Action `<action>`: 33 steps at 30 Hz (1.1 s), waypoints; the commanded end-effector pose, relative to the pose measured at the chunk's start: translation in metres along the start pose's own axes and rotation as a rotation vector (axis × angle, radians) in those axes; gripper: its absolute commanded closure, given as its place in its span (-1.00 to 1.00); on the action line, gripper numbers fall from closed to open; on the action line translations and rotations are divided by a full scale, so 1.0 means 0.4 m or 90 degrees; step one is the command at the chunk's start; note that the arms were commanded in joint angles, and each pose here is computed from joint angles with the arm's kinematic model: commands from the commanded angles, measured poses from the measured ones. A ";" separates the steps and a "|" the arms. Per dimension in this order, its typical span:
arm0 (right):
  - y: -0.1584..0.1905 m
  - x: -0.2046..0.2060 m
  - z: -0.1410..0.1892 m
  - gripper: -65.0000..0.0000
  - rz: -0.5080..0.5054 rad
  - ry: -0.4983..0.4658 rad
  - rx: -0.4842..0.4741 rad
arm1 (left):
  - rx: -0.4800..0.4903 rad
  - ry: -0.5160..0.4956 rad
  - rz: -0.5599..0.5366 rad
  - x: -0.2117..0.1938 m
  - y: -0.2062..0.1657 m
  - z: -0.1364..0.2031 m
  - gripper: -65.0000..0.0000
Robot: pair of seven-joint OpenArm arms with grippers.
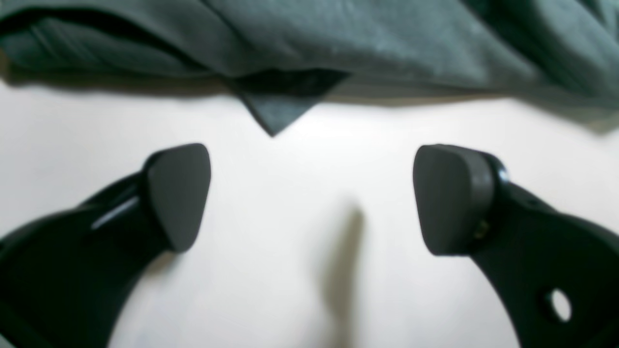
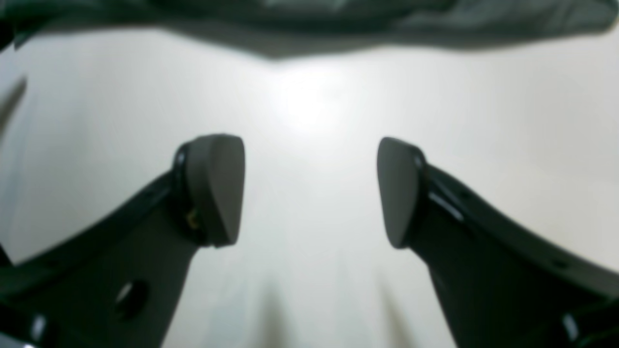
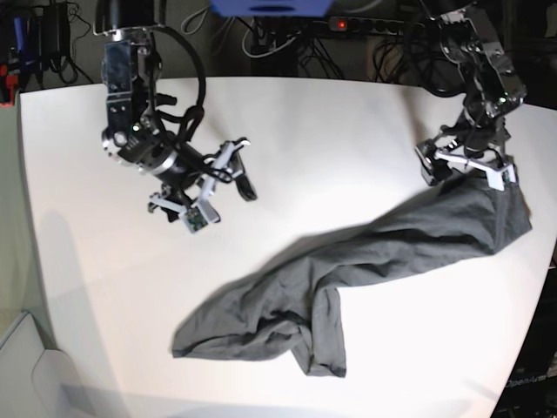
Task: Layout the t-shirt on the table in an organized manner, then fold the t-shirt properly
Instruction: 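Release the t-shirt from the right gripper and lift it away, then lower the left gripper onto the t-shirt end and grasp it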
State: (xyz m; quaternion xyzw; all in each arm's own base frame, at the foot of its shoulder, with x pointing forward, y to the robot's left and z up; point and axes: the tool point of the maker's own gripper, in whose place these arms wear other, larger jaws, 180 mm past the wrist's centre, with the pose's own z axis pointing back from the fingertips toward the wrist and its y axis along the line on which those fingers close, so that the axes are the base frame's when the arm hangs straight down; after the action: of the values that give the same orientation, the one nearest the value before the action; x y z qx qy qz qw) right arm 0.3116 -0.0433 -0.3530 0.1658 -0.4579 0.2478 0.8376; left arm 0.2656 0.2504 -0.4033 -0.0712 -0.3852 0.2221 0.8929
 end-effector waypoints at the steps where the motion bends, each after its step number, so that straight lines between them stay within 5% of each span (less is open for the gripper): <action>1: -0.026 0.057 0.011 -0.33 0.006 -0.049 -0.015 | -0.015 -0.038 -0.013 0.039 -0.020 0.003 -1.00; 33: -0.087 0.015 0.041 -0.33 -0.020 -0.033 -0.057 | -0.038 -0.025 0.006 -0.033 -0.016 -0.089 -1.00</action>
State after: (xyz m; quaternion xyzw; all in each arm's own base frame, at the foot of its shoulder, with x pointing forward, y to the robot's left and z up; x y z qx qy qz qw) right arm 0.3161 -0.0798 -0.3548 0.1370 -0.4646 0.2096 0.8494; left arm 0.2959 0.2457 -0.4207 -0.0918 -0.4453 0.2135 0.8647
